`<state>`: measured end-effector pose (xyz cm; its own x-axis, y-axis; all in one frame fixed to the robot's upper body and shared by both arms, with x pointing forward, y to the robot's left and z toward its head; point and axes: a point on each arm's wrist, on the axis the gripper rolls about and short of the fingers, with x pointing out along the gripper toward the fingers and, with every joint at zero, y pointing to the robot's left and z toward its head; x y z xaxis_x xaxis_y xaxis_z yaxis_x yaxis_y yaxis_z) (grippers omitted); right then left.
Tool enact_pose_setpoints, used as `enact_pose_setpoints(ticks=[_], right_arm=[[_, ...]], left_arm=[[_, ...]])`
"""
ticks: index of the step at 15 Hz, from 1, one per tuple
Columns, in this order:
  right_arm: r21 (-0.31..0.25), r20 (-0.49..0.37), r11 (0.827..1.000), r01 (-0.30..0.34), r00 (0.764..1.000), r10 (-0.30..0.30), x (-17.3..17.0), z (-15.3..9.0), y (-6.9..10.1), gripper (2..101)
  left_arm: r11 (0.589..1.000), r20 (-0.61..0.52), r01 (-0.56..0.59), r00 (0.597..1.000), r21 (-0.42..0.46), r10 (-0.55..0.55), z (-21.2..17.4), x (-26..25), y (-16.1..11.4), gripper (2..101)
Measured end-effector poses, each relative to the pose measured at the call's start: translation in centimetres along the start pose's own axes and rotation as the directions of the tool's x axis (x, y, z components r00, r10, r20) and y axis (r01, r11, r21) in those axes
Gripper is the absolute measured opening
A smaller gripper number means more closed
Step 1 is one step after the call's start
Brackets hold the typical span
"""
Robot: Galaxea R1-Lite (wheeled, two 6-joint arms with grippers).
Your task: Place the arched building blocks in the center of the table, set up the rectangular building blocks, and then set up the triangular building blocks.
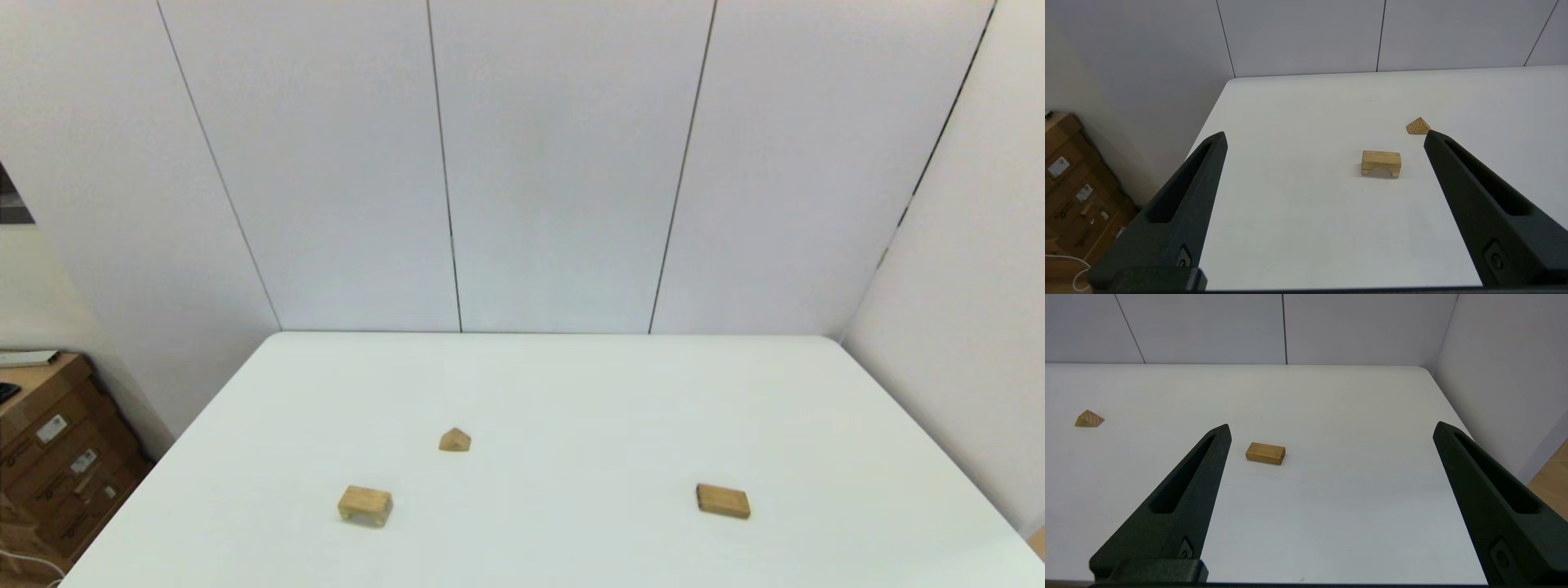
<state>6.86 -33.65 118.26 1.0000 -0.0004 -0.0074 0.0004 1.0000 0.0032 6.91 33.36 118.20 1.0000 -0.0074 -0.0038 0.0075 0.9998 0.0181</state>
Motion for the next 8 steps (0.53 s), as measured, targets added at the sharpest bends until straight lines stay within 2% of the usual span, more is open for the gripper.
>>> enact_pose_setpoints(ticks=[5, 8], right_arm=[[0.000, 0.000, 1.000, 0.000, 1.000, 0.000, 0.0, 0.0, 0.0, 98.0], [0.000, 0.000, 1.000, 0.000, 1.000, 0.000, 0.0, 0.0, 0.0, 98.0]], left_arm=[[0.998, 0.029, 0.052, 0.998, 0.047, -0.054, 1.6, -0.6, -0.1, 97.8], [0.989, -0.019, 0.113, 0.994, 0.097, -0.111, 2.9, -1.2, -0.2, 97.8]])
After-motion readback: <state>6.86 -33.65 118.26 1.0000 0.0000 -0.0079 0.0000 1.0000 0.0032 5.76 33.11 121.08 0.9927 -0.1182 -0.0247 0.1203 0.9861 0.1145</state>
